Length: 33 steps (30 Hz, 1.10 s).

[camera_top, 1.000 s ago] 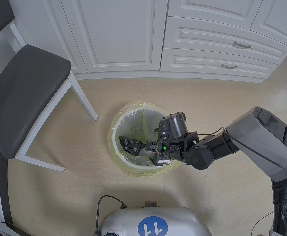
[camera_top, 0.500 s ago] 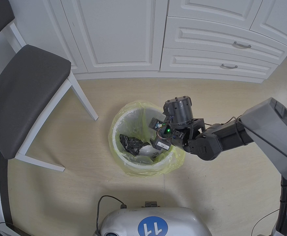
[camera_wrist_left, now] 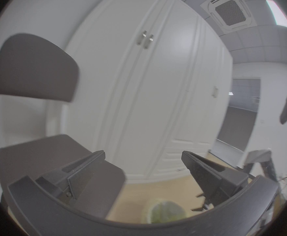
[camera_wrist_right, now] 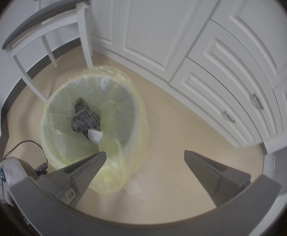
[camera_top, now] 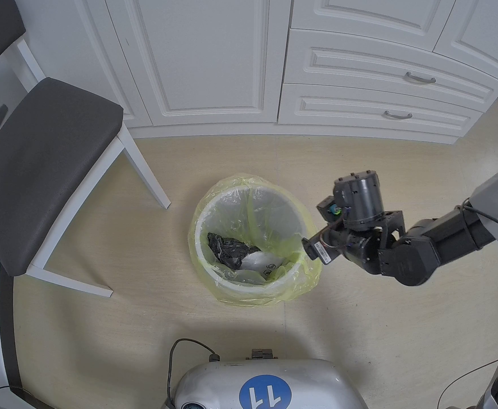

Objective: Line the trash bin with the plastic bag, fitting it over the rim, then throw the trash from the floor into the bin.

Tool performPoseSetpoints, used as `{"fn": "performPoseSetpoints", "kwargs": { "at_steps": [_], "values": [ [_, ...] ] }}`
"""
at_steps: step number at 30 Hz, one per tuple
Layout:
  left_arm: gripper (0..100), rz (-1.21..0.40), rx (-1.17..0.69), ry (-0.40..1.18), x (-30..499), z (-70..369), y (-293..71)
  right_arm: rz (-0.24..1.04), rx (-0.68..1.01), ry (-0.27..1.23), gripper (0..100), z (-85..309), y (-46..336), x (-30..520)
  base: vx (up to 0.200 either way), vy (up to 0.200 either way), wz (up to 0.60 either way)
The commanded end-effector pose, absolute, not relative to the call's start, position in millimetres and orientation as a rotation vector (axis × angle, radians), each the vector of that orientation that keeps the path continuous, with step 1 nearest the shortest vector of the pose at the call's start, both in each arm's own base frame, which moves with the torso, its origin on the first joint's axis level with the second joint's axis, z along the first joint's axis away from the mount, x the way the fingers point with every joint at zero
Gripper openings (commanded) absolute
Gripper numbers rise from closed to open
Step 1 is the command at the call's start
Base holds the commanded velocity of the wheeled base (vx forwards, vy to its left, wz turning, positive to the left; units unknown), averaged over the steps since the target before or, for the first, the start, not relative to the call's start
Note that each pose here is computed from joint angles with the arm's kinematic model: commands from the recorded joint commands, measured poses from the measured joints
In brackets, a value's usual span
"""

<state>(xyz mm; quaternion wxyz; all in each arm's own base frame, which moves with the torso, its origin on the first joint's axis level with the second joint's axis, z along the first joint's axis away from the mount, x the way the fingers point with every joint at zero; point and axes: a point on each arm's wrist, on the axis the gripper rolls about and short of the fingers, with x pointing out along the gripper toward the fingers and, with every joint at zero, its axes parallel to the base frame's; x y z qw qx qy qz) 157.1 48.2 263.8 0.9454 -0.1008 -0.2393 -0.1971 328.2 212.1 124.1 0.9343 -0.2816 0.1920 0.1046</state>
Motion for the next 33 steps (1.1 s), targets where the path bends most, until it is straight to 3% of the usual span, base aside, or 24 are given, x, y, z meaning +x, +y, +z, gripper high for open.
{"fn": "performPoseSetpoints", "kwargs": {
  "at_steps": [1, 6, 13, 24, 27, 33],
  "values": [
    [100, -0.773, -0.156, -0.41, 127.8, 241.9, -2.5, 0.06, -0.389, 0.39, 100, 117.2, 152.8, 308.4, 0.0, 0.0, 0.0],
    [100, -0.888, -0.146, -0.331, 153.8, 229.4, -21.7, 0.024, -0.288, 0.37, 100, 67.6, 117.2, 313.1, 0.0, 0.0, 0.0],
    [100, -0.86, -0.191, -0.18, 205.8, 222.8, -25.3, 0.129, -0.263, 0.4, 100, 7.7, 121.3, 326.6, 0.0, 0.0, 0.0],
    [100, -0.591, -0.299, -0.154, 252.7, 239.2, -53.9, 0.275, -0.187, 0.339, 100, -4.3, 142.5, 314.0, 0.0, 0.0, 0.0],
    [100, -0.579, -0.295, -0.165, 251.7, 240.5, -63.1, 0.341, -0.158, 0.321, 100, -11.1, 148.7, 306.3, 0.0, 0.0, 0.0],
    [100, -0.556, -0.216, -0.161, 255.1, 232.0, -67.5, 0.35, -0.149, 0.268, 100, -12.7, 150.4, 307.1, 0.0, 0.0, 0.0]
  ]
}}
